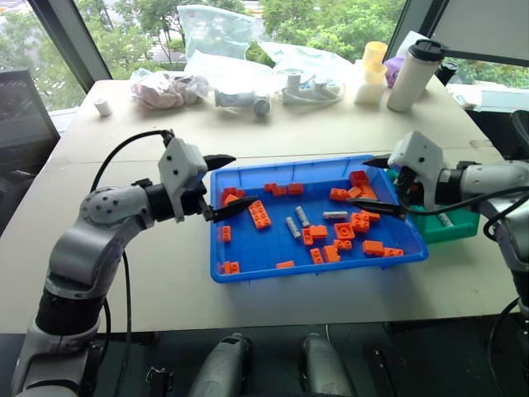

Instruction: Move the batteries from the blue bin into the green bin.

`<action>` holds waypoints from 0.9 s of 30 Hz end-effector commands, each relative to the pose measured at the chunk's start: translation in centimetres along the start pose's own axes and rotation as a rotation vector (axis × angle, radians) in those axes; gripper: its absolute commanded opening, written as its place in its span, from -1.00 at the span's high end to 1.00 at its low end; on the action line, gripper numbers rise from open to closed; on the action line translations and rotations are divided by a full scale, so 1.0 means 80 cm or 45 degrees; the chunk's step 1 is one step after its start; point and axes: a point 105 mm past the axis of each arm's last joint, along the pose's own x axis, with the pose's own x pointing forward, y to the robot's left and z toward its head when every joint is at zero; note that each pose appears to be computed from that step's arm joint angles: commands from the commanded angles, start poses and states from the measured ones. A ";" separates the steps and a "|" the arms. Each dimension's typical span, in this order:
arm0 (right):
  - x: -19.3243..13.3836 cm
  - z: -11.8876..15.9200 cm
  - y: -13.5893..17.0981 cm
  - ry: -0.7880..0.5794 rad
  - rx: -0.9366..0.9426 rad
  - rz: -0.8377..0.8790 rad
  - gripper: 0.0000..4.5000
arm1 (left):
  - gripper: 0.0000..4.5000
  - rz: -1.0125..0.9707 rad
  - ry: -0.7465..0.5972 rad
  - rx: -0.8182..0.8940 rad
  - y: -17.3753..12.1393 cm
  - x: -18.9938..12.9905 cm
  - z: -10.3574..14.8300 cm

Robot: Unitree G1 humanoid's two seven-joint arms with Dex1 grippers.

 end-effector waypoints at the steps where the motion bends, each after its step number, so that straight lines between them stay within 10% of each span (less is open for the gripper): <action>1: 0.000 0.013 0.009 -0.036 -0.051 0.033 -0.99 | -1.00 -0.002 -0.050 0.026 -0.001 -0.004 0.015; 27: 0.029 0.022 0.049 -0.062 -0.009 0.209 -0.99 | -1.00 0.015 -0.029 0.029 -0.002 -0.005 0.012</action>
